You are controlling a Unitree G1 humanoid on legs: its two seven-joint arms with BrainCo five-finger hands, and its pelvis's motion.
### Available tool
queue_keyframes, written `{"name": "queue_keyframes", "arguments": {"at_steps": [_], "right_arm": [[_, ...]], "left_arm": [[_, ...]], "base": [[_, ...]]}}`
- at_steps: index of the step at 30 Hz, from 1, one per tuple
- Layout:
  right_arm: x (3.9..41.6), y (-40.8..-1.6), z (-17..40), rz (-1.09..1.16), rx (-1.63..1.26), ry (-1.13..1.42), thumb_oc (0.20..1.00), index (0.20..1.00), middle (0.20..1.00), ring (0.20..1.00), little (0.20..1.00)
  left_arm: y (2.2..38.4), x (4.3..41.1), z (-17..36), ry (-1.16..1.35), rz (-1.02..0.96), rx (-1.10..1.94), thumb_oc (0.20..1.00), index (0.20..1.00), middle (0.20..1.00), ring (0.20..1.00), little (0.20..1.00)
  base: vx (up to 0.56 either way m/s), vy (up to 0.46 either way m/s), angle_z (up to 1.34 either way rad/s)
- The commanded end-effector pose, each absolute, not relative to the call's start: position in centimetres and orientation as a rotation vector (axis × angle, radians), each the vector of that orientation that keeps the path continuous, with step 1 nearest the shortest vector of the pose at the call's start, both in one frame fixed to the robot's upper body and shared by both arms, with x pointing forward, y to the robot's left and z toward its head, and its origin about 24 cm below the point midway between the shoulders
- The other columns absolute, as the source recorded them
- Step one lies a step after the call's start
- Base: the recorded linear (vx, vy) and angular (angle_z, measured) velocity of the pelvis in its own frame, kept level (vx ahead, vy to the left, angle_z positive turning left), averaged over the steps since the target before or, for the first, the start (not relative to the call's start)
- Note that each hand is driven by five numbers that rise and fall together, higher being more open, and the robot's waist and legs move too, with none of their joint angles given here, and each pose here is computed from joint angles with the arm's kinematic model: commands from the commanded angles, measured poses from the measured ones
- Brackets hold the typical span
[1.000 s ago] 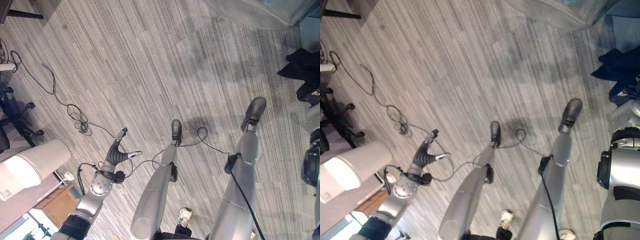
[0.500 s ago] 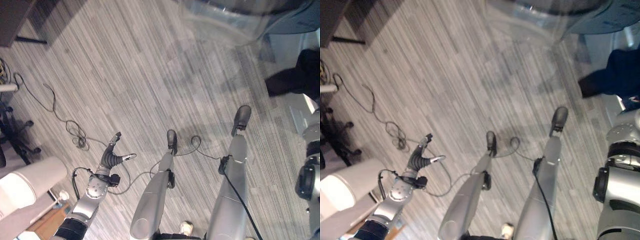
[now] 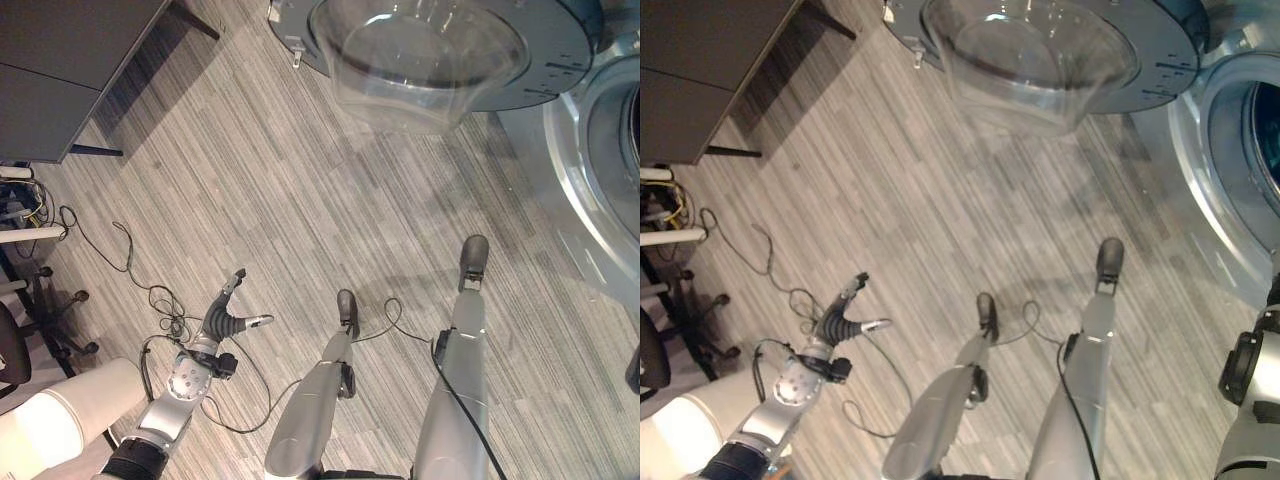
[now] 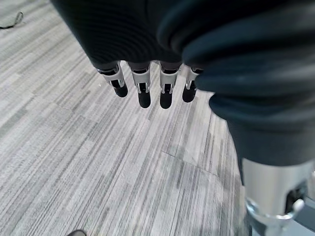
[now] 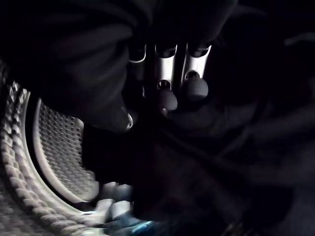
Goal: Grab the laundry basket,head to the washer,open it,put in the laundry and shut it.
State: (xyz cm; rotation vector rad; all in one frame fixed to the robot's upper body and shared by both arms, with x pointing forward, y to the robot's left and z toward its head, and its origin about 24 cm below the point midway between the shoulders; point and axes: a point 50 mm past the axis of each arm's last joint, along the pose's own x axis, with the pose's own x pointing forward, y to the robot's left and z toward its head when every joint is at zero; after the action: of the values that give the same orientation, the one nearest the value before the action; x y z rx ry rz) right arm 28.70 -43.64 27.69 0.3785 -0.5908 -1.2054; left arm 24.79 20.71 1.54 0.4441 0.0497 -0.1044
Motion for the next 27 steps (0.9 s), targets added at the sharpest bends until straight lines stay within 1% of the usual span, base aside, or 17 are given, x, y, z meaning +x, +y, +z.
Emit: {"name": "queue_keyframes", "arguments": {"at_steps": [1, 3, 6, 9, 13, 18, 21, 22, 23, 25, 26, 27], "right_arm": [[27.5, -44.8, 31.4, -1.147, 0.209, -0.578, 1.0, 1.0, 1.0, 1.0, 1.0], [29.3, -43.3, 30.4, -1.044, 0.292, -0.594, 1.0, 1.0, 1.0, 1.0, 1.0], [30.2, -42.5, 29.2, -0.979, 0.392, -0.621, 1.0, 1.0, 1.0, 1.0, 1.0], [30.7, -41.6, 27.5, -0.907, 0.515, -0.677, 1.0, 1.0, 1.0, 1.0, 1.0], [30.9, -41.0, 26.0, -0.844, 0.594, -0.717, 1.0, 1.0, 1.0, 1.0, 1.0], [30.9, -40.3, 21.6, -0.759, 0.754, -0.727, 1.0, 1.0, 1.0, 1.0, 1.0], [30.8, -39.8, 18.4, -0.73, 0.807, -0.68, 1.0, 1.0, 1.0, 1.0, 1.0], [30.4, -39.4, 15.7, -0.718, 0.818, -0.619, 1.0, 1.0, 1.0, 1.0, 1.0], [30.3, -39.4, 15.5, -0.719, 0.819, -0.616, 1.0, 1.0, 1.0, 1.0, 1.0], [29.6, -39.0, 12.9, -0.709, 0.783, -0.529, 1.0, 1.0, 1.0, 1.0, 1.0], [28.0, -38.4, 8.9, -0.69, 0.731, -0.393, 1.0, 1.0, 1.0, 1.0, 1.0], [27.9, -38.3, 8.7, -0.691, 0.732, -0.389, 1.0, 1.0, 1.0, 1.0, 1.0]], "left_arm": [[20.4, 23.5, 0.5, 0.088, -0.142, 0.417, 1.0, 1.0, 1.0, 1.0, 1.0], [20.1, 23.4, 0.2, 0.1, -0.142, 0.393, 1.0, 1.0, 1.0, 1.0, 1.0], [20.0, 23.3, -0.1, 0.119, -0.144, 0.387, 1.0, 1.0, 1.0, 1.0, 1.0], [20.0, 23.3, -0.3, 0.131, -0.156, 0.392, 1.0, 1.0, 1.0, 1.0, 1.0], [20.2, 23.2, -0.4, 0.144, -0.162, 0.4, 1.0, 1.0, 1.0, 1.0, 1.0], [20.4, 22.9, -0.7, 0.168, -0.195, 0.426, 1.0, 1.0, 1.0, 1.0, 1.0], [20.7, 22.6, -1.3, 0.206, -0.218, 0.453, 1.0, 1.0, 1.0, 1.0, 1.0], [20.9, 22.3, -1.8, 0.237, -0.235, 0.478, 1.0, 1.0, 1.0, 1.0, 1.0], [20.9, 22.2, -1.9, 0.24, -0.237, 0.481, 1.0, 1.0, 1.0, 1.0, 1.0], [21.2, 21.9, -2.5, 0.275, -0.247, 0.502, 1.0, 1.0, 1.0, 1.0, 1.0], [21.7, 21.4, -3.2, 0.318, -0.256, 0.531, 1.0, 1.0, 1.0, 1.0, 1.0], [21.8, 21.3, -3.2, 0.322, -0.257, 0.534, 1.0, 1.0, 1.0, 1.0, 1.0]], "base": [[0.0, 0.0, 0.0], [0.0, 0.014, -0.02], [0.0, 0.016, -0.05], [0.0, 0.012, -0.02], [0.0, 0.0, 0.0], [-0.03, 0.03, 0.08], [-0.04, 0.026, 0.09], [-0.04, 0.028, 0.07], [0.0, 0.0, 0.0], [-0.01, 0.031, 0.03], [-0.01, 0.06, 0.08], [-0.01, 0.068, 0.14]]}}
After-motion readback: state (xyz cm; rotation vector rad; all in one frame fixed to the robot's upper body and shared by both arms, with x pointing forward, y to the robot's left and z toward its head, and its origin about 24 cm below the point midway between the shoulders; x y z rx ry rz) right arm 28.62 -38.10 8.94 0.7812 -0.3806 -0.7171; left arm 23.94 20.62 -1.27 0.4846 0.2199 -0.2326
